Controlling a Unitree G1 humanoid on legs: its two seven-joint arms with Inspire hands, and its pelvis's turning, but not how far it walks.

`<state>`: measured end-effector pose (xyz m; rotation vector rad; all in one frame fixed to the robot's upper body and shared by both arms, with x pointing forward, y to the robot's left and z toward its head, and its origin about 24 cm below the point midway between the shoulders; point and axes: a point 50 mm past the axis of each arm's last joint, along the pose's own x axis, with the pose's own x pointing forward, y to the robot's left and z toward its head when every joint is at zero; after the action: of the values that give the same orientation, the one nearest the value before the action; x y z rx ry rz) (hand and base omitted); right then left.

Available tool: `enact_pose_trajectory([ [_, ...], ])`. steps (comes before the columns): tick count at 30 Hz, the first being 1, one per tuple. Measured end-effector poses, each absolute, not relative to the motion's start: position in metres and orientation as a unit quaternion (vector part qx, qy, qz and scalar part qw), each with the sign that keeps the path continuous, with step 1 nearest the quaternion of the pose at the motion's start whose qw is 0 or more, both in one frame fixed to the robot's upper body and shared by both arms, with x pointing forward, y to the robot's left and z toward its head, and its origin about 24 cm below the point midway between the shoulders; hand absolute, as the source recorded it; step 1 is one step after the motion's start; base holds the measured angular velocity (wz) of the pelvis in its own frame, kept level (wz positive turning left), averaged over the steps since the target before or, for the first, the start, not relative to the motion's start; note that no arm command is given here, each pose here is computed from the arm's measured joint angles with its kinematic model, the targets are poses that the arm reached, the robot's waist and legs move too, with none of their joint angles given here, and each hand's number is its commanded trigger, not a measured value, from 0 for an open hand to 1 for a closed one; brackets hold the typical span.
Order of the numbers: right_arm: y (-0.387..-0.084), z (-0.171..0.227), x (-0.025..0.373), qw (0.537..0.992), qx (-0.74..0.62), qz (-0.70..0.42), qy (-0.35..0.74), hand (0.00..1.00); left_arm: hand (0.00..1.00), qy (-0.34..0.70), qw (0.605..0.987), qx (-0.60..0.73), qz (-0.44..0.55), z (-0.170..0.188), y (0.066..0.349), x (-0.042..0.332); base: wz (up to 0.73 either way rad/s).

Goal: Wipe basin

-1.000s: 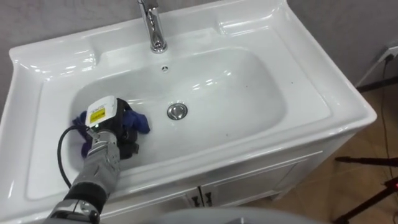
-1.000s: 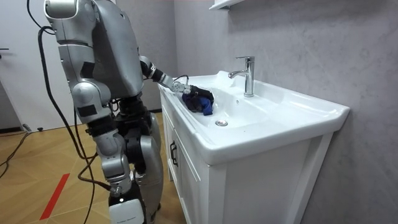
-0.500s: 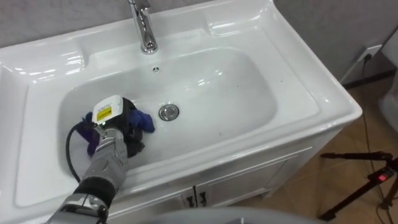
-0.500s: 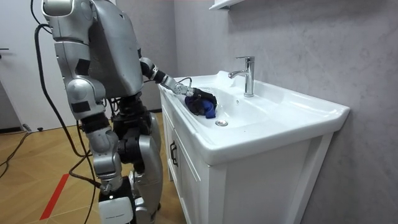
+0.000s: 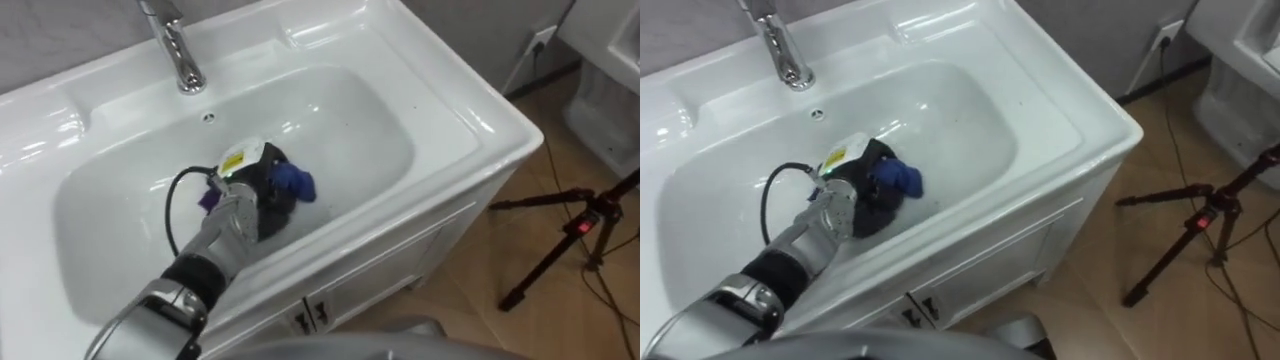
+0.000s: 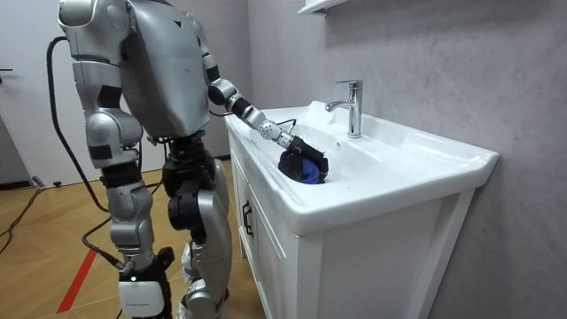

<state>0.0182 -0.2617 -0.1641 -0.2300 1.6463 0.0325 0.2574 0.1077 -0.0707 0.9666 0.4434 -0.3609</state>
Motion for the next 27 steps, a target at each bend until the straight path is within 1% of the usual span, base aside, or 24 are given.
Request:
enact_pose_trajectory([
  [4, -0.264, -0.163, 0.017, 0.675, -0.098, 0.018, 0.732, 0.00, 1.00, 0.170, 0.849, 0.454, -0.209, -0.055, 0.087, 0.265, 0.02],
  [6, -0.264, -0.163, 0.019, 0.682, -0.097, 0.023, 0.725, 0.00, 1.00, 0.146, 0.858, 0.437, -0.226, -0.045, 0.070, 0.271, 0.00],
  [7, -0.264, -0.163, 0.021, 0.684, -0.097, 0.024, 0.722, 0.00, 1.00, 0.139, 0.859, 0.436, -0.228, -0.042, 0.067, 0.272, 0.04],
  [11, -0.264, -0.163, 0.025, 0.694, -0.099, 0.025, 0.713, 0.00, 1.00, 0.102, 0.883, 0.393, -0.234, -0.021, 0.054, 0.279, 0.00],
  [21, -0.265, -0.163, 0.018, 0.688, -0.103, 0.013, 0.718, 0.00, 1.00, -0.003, 0.910, 0.335, -0.245, 0.027, 0.031, 0.290, -0.01],
  [27, -0.267, -0.163, 0.019, 0.688, -0.112, 0.011, 0.717, 0.00, 1.00, -0.076, 0.910, 0.327, -0.243, 0.061, 0.026, 0.297, -0.14],
])
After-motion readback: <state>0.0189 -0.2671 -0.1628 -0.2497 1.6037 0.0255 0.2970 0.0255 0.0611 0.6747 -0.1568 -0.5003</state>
